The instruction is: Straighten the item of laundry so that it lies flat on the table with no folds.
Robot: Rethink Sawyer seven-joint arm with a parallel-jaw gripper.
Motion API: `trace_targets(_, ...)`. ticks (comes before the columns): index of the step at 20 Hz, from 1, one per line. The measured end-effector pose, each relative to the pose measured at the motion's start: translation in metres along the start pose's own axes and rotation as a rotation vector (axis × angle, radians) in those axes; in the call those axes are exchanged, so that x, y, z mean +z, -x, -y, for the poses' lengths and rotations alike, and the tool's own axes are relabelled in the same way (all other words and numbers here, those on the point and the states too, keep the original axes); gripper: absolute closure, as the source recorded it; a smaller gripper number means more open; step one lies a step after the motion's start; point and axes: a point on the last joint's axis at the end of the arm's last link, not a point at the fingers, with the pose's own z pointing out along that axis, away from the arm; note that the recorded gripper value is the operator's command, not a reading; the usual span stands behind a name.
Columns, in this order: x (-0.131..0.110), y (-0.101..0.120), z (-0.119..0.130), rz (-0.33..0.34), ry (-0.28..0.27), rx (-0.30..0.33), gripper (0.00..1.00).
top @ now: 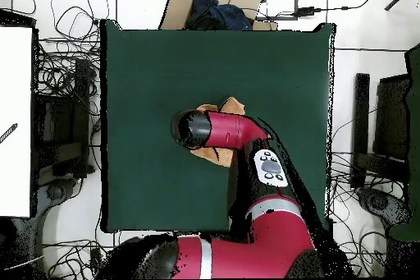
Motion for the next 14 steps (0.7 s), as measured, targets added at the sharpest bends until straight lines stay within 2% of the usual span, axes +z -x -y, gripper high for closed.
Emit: trace_targets(14,-0.008,0.021,0.005,0.025,-0.006,0.003,0.00)
